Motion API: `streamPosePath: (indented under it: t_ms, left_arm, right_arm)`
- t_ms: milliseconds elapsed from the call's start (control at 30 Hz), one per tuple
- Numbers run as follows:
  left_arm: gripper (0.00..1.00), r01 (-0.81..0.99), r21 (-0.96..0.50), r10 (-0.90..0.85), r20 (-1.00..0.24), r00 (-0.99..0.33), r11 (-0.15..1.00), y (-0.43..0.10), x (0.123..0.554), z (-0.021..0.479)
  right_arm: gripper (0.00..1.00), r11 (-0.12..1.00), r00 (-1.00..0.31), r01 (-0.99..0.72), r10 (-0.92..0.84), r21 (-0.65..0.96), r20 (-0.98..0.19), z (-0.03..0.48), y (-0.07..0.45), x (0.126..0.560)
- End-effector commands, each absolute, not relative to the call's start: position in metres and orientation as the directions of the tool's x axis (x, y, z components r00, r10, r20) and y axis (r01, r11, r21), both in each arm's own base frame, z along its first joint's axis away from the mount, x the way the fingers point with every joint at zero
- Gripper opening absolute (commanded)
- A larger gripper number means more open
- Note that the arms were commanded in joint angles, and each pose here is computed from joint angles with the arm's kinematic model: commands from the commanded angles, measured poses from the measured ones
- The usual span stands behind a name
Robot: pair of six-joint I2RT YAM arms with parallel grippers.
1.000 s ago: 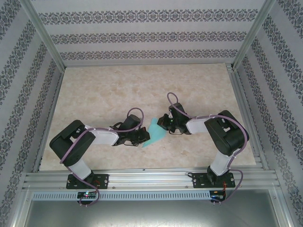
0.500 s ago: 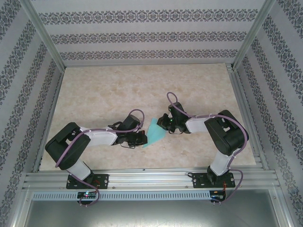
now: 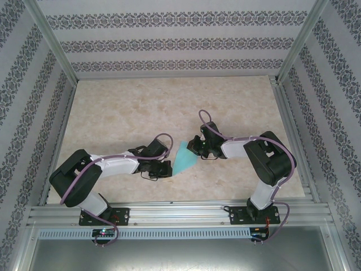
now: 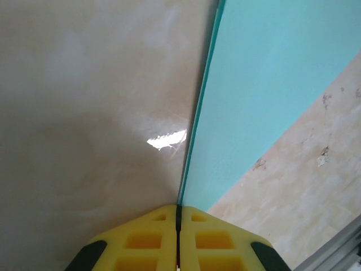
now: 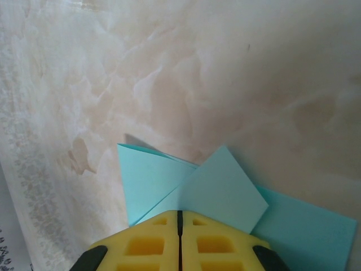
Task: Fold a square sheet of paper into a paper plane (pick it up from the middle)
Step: Fourth fold the wing at the center of the table.
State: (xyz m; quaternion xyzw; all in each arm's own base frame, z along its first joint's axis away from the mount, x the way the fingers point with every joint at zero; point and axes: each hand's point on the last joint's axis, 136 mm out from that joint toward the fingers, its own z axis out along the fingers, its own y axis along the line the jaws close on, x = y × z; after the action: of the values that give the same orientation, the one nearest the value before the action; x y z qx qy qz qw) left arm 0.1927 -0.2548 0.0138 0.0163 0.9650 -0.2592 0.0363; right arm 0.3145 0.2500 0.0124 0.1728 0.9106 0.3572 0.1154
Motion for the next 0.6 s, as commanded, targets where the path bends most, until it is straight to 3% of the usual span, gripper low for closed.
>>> streamPosePath:
  t_ms: [0, 233, 400, 567]
  left_arm:
    - [0.09, 0.031, -0.178, 0.072, 0.228, -0.971, 0.984, -0.180, 0.106, -0.023]
    - [0.10, 0.066, -0.134, 0.093, 0.203, -0.975, 0.989, -0.178, 0.109, -0.014]
    - [0.10, 0.046, -0.171, 0.056, 0.054, -0.997, 0.984, -0.185, 0.133, 0.016]
    - [0.15, -0.006, -0.319, -0.042, -0.108, -0.993, 0.948, -0.207, 0.172, 0.052]
  right_arm:
    - [0.07, 0.801, -0.891, 0.388, 0.452, 0.457, -0.036, -0.043, 0.201, 0.282]
    - [0.07, 0.807, -0.893, 0.384, 0.448, 0.448, -0.042, -0.040, 0.199, 0.280]
    - [0.07, 0.808, -0.895, 0.378, 0.444, 0.452, -0.044, -0.039, 0.201, 0.280]
    - [0.07, 0.806, -0.895, 0.378, 0.443, 0.456, -0.041, -0.041, 0.203, 0.279]
